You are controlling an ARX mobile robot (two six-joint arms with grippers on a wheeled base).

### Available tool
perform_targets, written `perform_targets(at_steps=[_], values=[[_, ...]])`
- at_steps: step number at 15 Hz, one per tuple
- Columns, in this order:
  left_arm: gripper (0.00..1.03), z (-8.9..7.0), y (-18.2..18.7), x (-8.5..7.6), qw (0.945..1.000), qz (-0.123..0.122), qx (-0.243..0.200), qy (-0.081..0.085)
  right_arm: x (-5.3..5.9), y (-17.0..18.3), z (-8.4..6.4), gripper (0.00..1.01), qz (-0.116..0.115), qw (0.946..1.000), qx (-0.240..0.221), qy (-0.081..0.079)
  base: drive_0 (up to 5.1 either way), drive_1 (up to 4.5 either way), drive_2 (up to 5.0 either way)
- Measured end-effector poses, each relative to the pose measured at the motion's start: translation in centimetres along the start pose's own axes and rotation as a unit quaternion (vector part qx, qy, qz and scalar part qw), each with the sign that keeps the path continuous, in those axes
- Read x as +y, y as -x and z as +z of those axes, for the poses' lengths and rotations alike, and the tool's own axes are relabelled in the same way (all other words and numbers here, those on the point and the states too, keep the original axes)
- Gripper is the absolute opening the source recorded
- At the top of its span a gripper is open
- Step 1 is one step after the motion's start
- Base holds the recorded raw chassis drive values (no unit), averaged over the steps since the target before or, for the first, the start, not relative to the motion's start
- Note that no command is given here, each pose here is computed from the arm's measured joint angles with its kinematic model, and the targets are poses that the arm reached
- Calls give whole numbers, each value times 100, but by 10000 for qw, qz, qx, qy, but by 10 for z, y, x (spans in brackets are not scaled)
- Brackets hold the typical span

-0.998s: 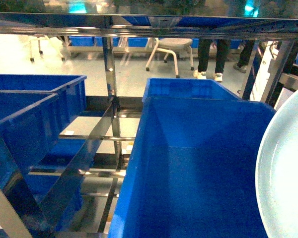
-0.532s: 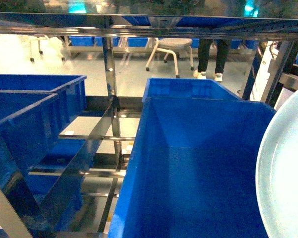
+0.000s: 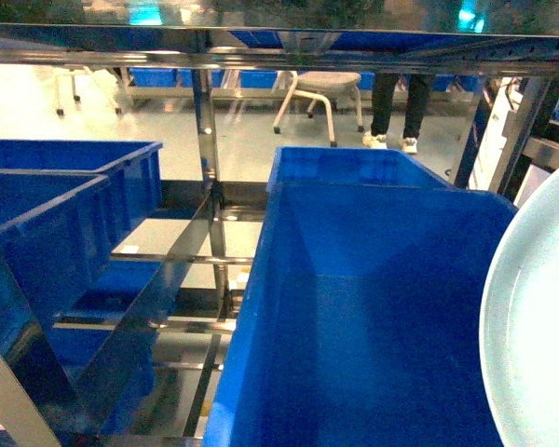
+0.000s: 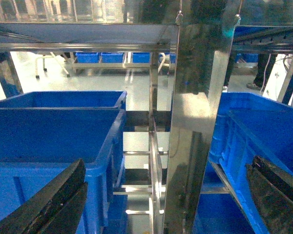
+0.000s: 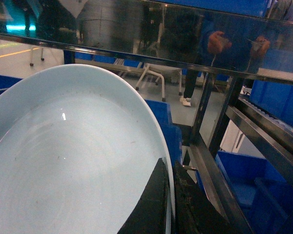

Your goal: Place blue tray on left shelf second layer neatly

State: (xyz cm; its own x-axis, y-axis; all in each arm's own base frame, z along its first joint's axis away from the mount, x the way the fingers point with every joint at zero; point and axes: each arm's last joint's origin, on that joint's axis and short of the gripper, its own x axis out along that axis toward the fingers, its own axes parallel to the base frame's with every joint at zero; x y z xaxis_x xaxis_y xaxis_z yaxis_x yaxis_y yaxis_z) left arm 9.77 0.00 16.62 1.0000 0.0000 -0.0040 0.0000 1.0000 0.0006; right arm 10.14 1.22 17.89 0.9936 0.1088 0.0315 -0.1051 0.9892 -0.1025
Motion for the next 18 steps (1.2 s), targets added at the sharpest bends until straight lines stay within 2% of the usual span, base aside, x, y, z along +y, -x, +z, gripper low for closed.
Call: perform_targets(at_steps=[15,18], values=[[98,0,0,0,10000,0,0,0,0,0,0,2,0,10000,0,2,0,0,0],[98,0,0,0,10000,0,0,0,2,1,-1,2,136,9999,20,0,0,0,0]])
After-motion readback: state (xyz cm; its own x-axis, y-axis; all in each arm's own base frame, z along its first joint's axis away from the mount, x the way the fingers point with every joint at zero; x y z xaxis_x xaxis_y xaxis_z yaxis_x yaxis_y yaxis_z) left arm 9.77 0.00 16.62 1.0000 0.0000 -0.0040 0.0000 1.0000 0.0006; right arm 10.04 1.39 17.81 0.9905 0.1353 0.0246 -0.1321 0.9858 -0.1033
